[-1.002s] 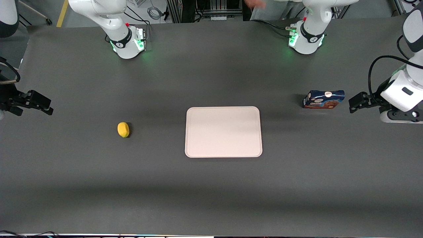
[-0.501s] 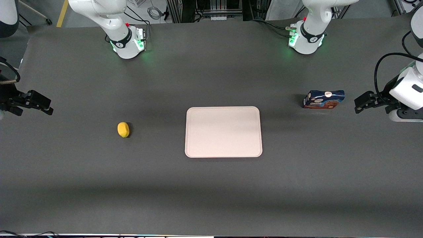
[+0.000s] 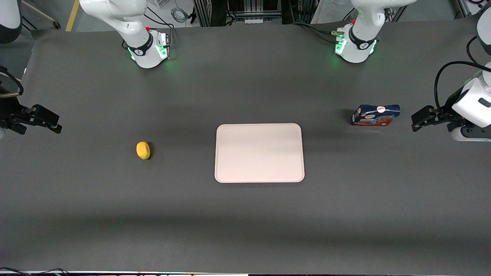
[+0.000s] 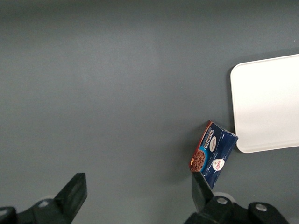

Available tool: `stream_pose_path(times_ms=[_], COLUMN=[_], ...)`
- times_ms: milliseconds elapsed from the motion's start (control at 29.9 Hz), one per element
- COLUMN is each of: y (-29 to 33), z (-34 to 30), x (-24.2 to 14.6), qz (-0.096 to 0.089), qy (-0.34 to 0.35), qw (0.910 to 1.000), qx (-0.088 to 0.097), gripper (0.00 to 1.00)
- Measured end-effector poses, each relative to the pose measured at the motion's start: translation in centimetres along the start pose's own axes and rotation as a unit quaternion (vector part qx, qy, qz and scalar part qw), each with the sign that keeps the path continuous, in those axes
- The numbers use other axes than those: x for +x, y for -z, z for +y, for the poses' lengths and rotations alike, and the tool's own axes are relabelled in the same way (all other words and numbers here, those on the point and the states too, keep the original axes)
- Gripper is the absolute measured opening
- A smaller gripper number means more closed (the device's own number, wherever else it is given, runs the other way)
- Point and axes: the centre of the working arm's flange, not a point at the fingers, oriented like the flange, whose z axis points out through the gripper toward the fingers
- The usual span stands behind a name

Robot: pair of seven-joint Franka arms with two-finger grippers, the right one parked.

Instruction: Place cookie box on tray

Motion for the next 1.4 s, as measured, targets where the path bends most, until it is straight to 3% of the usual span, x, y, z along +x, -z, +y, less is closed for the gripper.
stream_pose_path(times_ms=[234, 535, 768, 1036, 1403], y=[-3.5, -7.5, -10.5, -12.4, -15.0], z=[3.1, 5.2, 6.5, 7.8, 9.6], x=[-0.5, -1.8, -5.1, -5.4, -4.0], qz=[0.005, 0.02, 0.033, 0.044, 0.039], qy=[-0.052, -0.09, -0.075, -0.047, -0.049], qw=[0.9986, 0.9952, 0.9955, 0.9958, 0.9968], qx=[0.0, -0.032, -0.048, -0.066, -0.05], gripper=[1.0, 1.0, 1.0, 1.0, 1.0])
